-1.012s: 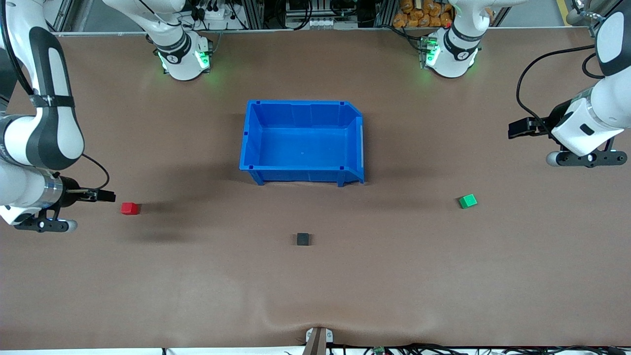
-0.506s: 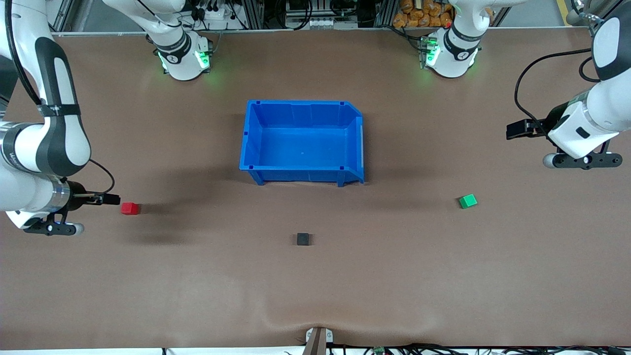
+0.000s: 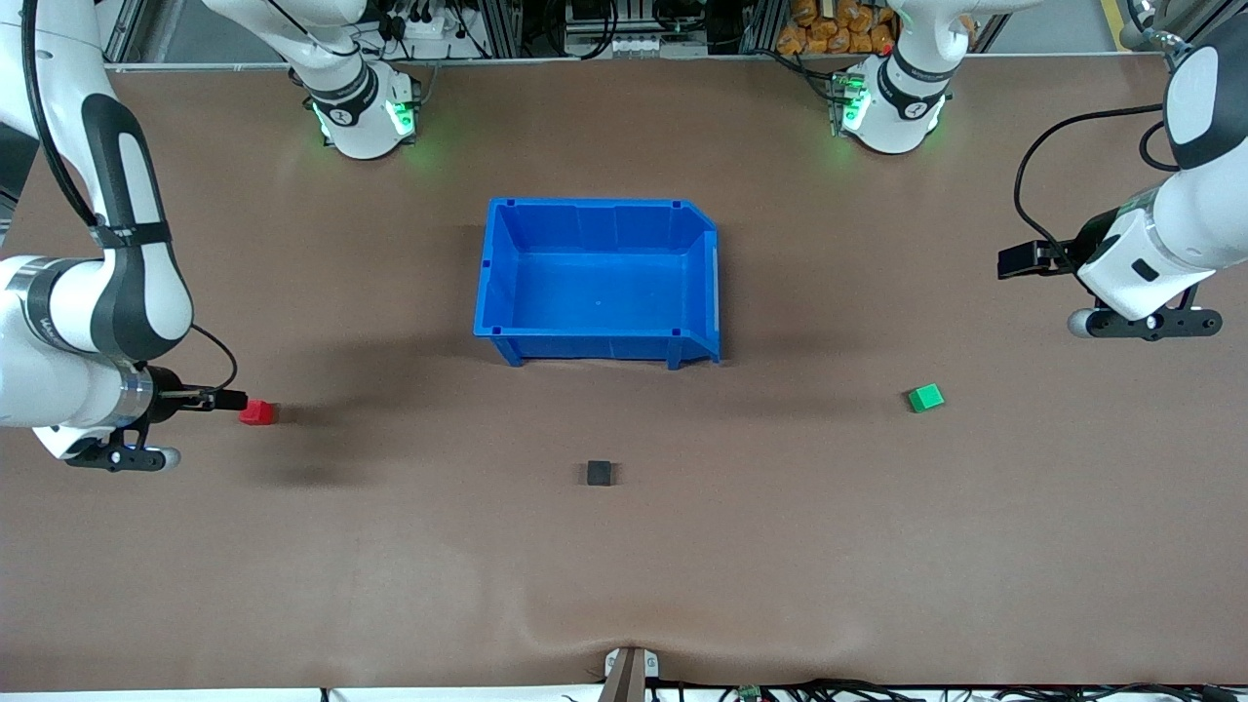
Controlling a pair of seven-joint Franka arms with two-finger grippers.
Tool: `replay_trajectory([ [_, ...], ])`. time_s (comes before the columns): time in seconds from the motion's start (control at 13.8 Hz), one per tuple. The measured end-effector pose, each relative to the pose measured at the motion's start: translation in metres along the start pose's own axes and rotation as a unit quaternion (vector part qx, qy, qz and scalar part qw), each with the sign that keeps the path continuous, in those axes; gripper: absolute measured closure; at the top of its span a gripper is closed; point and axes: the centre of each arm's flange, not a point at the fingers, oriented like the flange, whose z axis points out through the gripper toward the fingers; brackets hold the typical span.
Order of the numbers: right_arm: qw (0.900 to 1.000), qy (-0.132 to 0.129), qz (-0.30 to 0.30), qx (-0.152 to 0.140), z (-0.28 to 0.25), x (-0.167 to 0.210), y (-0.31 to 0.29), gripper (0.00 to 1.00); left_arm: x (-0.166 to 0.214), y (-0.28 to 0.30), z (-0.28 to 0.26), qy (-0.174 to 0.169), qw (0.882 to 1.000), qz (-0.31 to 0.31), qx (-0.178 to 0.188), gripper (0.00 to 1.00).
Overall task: Attach green and red cubes to black cube
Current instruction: 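Lower the open right gripper down over the red cube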
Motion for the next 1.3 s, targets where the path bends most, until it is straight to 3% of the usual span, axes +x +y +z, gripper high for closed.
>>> replay_trajectory([
  [1.3,1.000,-0.014,0.010,0.002,0.041,0.010,0.014,0.00,0.005,0.001,0.021,-0.022,1.000,0.001,0.001,0.00],
])
